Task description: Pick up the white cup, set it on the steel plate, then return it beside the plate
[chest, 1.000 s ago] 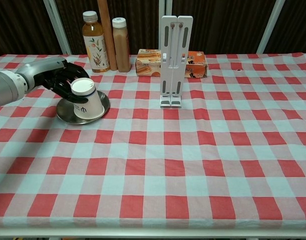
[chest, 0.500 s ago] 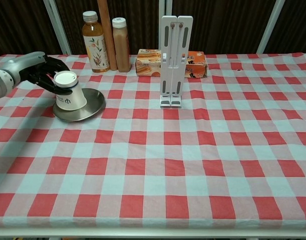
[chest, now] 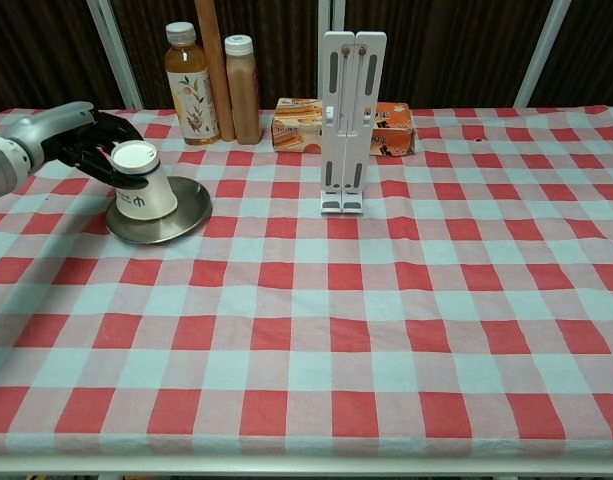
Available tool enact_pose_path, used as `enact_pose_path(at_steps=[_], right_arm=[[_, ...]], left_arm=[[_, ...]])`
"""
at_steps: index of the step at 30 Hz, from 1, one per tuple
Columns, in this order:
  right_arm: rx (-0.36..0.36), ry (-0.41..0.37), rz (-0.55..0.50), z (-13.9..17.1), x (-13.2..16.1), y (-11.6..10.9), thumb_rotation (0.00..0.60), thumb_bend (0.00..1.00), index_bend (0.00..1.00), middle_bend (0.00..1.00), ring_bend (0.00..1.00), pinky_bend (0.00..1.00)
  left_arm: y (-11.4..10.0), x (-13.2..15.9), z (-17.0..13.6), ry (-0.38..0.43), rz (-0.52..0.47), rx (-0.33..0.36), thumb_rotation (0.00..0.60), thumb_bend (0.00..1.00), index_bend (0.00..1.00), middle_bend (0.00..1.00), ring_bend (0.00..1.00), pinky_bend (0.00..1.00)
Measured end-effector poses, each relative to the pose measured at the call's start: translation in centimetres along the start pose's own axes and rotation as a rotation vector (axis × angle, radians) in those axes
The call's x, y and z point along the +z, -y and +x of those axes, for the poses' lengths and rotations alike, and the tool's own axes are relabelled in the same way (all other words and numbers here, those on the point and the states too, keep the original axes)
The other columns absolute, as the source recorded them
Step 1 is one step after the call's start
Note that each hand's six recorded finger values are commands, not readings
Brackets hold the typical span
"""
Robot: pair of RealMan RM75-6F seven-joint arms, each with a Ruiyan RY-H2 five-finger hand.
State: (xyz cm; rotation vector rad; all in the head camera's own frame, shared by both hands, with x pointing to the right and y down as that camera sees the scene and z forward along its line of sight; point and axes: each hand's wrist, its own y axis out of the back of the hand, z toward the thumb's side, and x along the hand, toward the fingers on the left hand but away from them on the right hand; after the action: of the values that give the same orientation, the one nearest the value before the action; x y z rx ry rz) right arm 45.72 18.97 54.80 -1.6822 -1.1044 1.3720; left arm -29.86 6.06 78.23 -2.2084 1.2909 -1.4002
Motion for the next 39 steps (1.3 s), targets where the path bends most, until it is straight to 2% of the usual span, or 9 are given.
enact_pose_path(at_steps=[4,9,16,20,30,39], right_arm=[[0.005,0.000,0.000,0.0,0.0,0.1,0.600,0.16,0.16,0.36,0.10,0.18],[0.004,0.000,0.004,-0.1,0.1,0.1,0.600,0.16,0.16,0.36,0.10,0.18],[0.004,0.003,0.005,-0.1,0.1,0.0,0.600,0.16,0.16,0.36,0.10,0.18],[0.004,0.003,0.003,0.0,0.1,0.1,0.600,0.16,0.16,0.36,0.10,0.18],[0.003,0.002,0.005,-0.1,0.0,0.0,0.600,0.16,0.16,0.36,0.10,0.18],[0.003,-0.001,0.001,-0.1,0.1,0.0,0.600,0.16,0.16,0.36,0.10,0.18]], left_arm=[[0.6,0.3,-0.4,0.013,-0.030,-0.018,0.600,0.27,0.51,0.52,0.40,0.38],[1.7,1.5,-1.4,0.066,-0.047,-0.047,0.600,0.27,0.51,0.52,0.40,0.37],[0.4,0.3,-0.5,0.020,-0.058,0.006,0.600,0.27,0.51,0.52,0.40,0.37],[0.2,-0.2,-0.3,0.000,-0.042,0.007,0.600,0.27,0.51,0.52,0.40,0.37],[1.9,2.2,-1.7,0.079,-0.015,-0.044,0.600,0.27,0.51,0.52,0.40,0.37],[0.2,-0.5,-0.1,-0.028,-0.012,0.010,0.600,0.27,0.51,0.52,0.40,0.37]])
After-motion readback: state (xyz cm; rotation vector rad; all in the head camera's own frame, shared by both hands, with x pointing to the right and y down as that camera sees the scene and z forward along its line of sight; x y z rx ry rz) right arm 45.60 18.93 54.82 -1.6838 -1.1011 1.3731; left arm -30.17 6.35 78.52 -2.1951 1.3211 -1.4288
